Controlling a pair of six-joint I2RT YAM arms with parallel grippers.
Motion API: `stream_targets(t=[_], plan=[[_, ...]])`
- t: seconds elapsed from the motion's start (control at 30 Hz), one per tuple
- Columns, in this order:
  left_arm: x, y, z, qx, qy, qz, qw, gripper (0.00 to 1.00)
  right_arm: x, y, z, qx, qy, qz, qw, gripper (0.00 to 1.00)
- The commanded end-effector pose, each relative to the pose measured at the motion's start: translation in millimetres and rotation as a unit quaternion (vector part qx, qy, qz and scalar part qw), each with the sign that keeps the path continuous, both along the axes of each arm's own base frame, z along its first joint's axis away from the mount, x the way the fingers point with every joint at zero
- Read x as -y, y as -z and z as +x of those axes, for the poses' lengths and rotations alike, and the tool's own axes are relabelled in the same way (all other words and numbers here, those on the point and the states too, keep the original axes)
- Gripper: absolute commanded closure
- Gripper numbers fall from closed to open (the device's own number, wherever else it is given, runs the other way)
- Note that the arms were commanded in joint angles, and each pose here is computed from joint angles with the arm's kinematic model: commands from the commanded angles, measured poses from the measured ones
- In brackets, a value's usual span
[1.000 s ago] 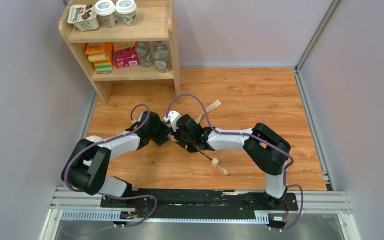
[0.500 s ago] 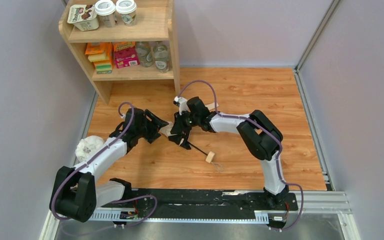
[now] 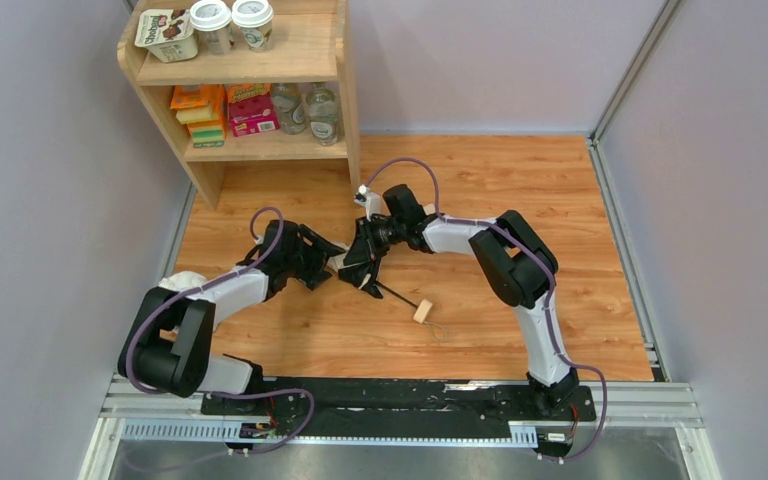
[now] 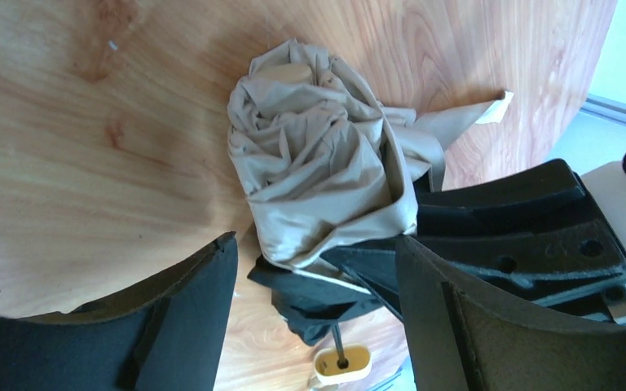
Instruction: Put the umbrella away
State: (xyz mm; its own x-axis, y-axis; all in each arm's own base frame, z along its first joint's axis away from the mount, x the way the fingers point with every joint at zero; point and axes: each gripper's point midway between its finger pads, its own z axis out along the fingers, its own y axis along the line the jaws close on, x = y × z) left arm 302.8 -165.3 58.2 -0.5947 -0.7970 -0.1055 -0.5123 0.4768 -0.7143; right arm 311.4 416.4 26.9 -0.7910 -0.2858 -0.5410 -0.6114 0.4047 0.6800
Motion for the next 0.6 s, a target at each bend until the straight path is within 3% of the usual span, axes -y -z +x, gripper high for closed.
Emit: stream_targets(t=[0.0,0.23,0.4,0.47,0.57], plan=[[-1.0,-1.9,23.6,0.043,-0.028,-0.012,0.999,0.23,92.5,135.7,-105.7,-0.215,-0.003,-0.246,0.945,1.0],[-22.8,27.0,22.5,-0.02,-0.061,0.067,0.996,0.22,88.5,130.3,-100.7,-0.209,-0.006,-0.24,0.948,1.0],[-22.8,60.3,20.9,-0.061,-0.043,0.1,0.992,0.26,83.3,126.3,-96.3,-0.206,-0.009,-0.233,0.951,1.0],[-19.7,76.8,9.1,-0.086,-0.037,0.106,0.99,0.32,82.2,124.3,-94.8,-0.203,-0.011,-0.232,0.951,1.0],[-14.7,94.7,-7.7,-0.112,-0.022,0.117,0.987,0.52,79.8,119.1,-90.8,-0.195,-0.011,-0.229,0.953,1.0]])
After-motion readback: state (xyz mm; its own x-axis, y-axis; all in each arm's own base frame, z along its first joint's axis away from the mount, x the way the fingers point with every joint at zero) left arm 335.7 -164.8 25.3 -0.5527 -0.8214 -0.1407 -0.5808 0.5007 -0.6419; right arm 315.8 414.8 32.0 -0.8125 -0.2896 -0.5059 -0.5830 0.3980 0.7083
